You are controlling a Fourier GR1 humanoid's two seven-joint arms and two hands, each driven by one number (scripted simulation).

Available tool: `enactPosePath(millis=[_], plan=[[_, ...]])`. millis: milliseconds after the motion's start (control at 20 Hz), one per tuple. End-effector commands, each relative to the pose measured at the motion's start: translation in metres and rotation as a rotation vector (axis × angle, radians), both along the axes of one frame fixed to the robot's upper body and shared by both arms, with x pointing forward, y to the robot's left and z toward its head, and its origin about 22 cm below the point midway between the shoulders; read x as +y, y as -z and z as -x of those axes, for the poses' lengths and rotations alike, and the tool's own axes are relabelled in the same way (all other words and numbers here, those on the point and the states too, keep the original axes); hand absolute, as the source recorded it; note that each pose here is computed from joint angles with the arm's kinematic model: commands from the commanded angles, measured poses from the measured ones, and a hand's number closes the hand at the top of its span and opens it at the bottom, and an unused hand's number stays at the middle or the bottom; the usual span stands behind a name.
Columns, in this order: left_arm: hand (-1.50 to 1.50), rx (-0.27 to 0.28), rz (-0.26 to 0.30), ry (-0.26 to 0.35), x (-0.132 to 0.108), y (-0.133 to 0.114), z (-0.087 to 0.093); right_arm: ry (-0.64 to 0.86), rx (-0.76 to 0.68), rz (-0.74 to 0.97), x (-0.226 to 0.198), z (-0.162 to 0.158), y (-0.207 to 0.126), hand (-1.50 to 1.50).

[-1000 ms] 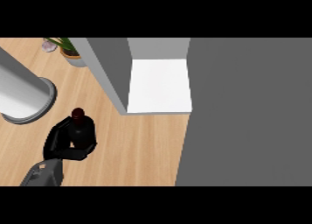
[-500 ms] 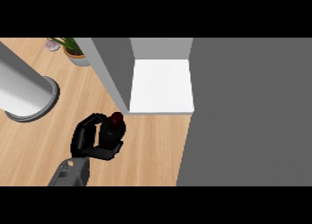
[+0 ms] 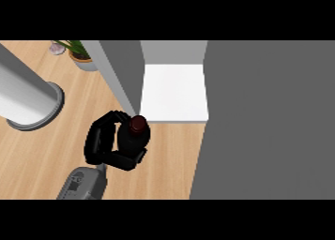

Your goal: Pick up the wine, place it into the cabinet and close the cabinet

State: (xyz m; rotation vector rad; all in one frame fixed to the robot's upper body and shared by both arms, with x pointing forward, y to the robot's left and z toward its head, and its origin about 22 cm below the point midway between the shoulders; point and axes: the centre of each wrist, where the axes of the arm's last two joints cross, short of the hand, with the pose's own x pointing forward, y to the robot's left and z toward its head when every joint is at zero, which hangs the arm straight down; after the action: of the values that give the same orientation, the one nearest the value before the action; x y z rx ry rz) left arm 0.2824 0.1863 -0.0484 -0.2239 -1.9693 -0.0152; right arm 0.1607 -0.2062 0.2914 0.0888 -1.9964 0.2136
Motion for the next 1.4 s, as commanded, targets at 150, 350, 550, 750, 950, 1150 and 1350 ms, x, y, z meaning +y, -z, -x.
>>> enactPosePath(millis=[150, 350, 550, 750, 950, 1150, 1350], plan=[[1.5, -0.021, 0.072, 0.069, -0.051, -0.071, 0.005, -0.079, 0.011, -0.019, 0.002, 0.017, 0.003, -1.5], [1.5, 0.027, 0.074, 0.043, -0.063, -0.114, -0.004, -0.061, 0.015, -0.022, -0.006, 0.02, 0.013, -1.5], [1.5, 0.034, 0.071, 0.028, -0.091, -0.138, -0.002, -0.07, 0.021, -0.015, -0.004, 0.024, 0.002, -1.5], [1.5, 0.035, 0.063, -0.017, -0.102, -0.168, -0.027, -0.102, 0.012, -0.002, -0.012, 0.034, 0.004, -1.5], [1.5, 0.095, 0.068, -0.041, -0.101, -0.156, -0.046, -0.097, 0.001, -0.001, -0.012, 0.021, 0.006, -1.5], [1.5, 0.072, 0.056, -0.074, -0.12, -0.188, -0.055, -0.083, 0.01, 0.005, -0.011, 0.024, -0.002, -1.5], [1.5, 0.001, -0.059, -0.099, -0.111, -0.165, -0.065, -0.081, 0.019, -0.01, -0.014, 0.021, 0.009, -1.5]])
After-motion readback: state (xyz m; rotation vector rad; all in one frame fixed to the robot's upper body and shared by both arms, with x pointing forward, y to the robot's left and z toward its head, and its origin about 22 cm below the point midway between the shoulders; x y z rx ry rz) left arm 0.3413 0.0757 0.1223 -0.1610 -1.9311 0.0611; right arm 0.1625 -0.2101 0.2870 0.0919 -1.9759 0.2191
